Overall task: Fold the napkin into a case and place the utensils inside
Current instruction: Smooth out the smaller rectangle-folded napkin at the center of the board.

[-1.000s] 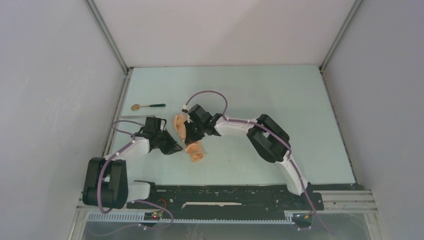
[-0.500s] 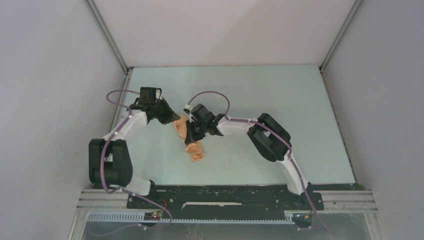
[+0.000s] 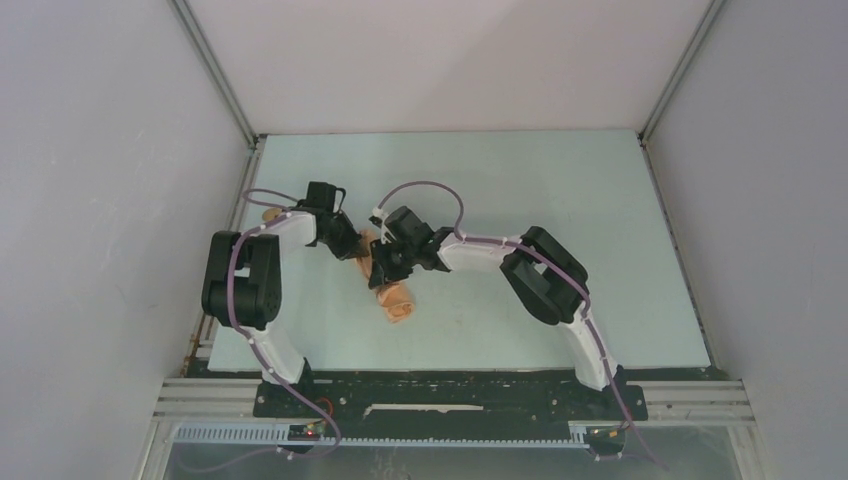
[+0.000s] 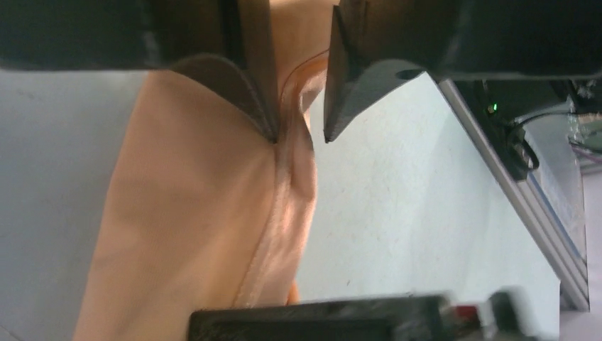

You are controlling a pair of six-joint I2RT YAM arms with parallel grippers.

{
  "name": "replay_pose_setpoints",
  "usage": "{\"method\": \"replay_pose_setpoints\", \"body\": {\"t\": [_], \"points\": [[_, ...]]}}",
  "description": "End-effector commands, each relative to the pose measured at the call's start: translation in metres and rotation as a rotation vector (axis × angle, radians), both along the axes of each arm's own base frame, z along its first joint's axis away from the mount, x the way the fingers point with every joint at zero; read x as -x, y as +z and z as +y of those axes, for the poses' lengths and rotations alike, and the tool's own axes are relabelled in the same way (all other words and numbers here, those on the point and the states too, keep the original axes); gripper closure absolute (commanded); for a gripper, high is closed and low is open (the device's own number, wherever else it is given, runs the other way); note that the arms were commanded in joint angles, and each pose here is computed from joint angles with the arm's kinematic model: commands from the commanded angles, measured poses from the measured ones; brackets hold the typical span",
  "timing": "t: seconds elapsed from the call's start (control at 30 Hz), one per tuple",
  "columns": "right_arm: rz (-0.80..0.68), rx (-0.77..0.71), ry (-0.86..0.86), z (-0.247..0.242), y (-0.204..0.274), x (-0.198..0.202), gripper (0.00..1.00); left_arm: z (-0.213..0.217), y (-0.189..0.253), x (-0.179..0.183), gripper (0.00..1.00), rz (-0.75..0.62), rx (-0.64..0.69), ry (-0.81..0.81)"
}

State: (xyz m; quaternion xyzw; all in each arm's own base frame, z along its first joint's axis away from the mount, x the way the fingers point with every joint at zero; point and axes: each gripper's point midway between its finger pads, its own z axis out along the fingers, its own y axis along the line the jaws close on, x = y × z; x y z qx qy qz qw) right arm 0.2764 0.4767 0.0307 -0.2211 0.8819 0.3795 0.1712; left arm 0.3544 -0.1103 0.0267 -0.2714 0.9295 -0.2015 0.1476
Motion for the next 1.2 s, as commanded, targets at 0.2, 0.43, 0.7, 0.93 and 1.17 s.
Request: {"method": "replay_pose_setpoints", "body": {"t": [0.2, 0.43, 0.7, 0.93, 1.17], "points": [[-0.031, -0.063, 0.153, -0.014, 0.077, 0.031, 0.48, 0.006, -0.017, -0.005, 1.0, -0.004, -0.044, 0.003], [0.03, -0.036, 0.193, -0.027, 0.045, 0.051, 0.52, 0.007, -0.015, -0.003, 1.0, -0.002, -0.052, -0.01], [-0.006, 0.034, 0.154, -0.055, 0.021, 0.052, 0.59, 0.006, -0.007, -0.008, 1.0, -0.014, -0.059, -0.046], [-0.121, -0.132, 0.13, -0.038, 0.103, 0.032, 0.5, -0.003, 0.033, -0.018, 0.9, -0.089, -0.038, -0.121], [-0.087, -0.339, -0.185, -0.035, 0.136, -0.061, 0.45, -0.005, 0.05, -0.021, 0.87, -0.11, -0.028, -0.142]]}}
